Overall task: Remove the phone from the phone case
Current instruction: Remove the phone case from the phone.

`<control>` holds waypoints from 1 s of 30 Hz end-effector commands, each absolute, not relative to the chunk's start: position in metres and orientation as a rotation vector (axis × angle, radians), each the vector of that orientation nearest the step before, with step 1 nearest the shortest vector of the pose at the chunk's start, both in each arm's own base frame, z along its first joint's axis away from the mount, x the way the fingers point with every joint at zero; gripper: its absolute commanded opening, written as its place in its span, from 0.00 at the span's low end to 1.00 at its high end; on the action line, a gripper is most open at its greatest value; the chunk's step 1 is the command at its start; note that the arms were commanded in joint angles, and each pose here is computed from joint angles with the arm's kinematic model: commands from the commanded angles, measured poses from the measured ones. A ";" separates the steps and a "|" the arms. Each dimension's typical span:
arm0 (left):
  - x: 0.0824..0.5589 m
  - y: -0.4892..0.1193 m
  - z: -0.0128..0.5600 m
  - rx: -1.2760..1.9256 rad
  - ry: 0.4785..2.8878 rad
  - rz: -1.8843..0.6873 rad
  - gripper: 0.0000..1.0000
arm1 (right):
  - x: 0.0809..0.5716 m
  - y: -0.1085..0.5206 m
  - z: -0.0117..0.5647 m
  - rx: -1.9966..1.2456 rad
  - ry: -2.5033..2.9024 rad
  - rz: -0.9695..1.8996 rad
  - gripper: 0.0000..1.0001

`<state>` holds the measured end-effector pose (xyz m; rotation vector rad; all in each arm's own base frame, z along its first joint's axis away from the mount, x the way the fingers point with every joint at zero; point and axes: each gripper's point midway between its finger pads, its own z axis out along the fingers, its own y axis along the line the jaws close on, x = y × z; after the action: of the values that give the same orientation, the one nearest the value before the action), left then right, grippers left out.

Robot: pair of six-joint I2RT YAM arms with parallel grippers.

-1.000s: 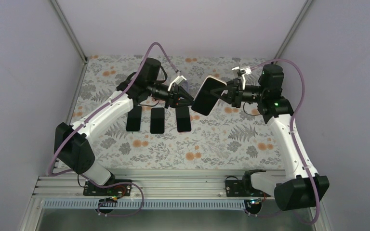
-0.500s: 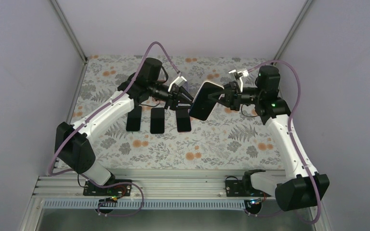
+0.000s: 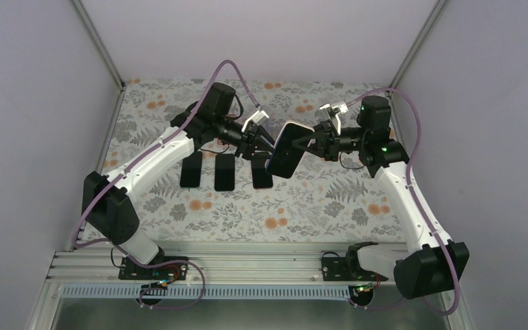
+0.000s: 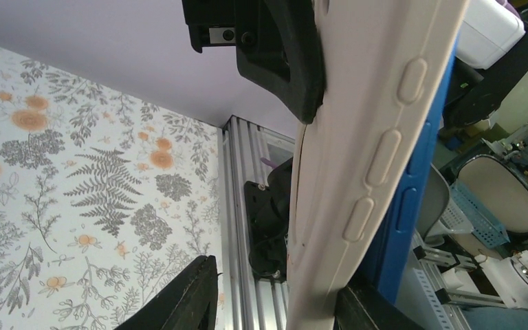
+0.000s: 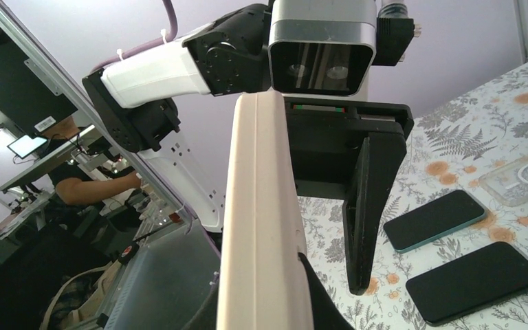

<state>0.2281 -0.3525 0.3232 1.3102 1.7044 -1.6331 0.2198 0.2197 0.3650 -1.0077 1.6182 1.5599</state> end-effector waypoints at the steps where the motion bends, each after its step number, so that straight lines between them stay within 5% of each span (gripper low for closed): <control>1: 0.230 -0.381 0.374 1.378 1.434 -1.512 0.38 | 0.153 0.243 0.356 -1.233 1.523 1.950 0.03; 14: 0.211 -0.395 0.381 1.425 1.387 -1.576 0.37 | 0.154 0.259 0.340 -1.250 1.570 1.991 0.03; 27: 0.219 -0.386 0.371 1.304 1.478 -1.727 0.03 | 0.176 0.253 0.366 -1.240 1.509 1.972 0.04; 30: 0.229 -0.377 0.368 1.246 1.505 -1.738 0.02 | 0.188 0.248 0.370 -1.210 1.518 1.946 0.04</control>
<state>0.2209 -0.3568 0.3173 1.2073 1.8288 -1.7974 0.2309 0.2322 0.3487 -0.9850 1.7268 1.7241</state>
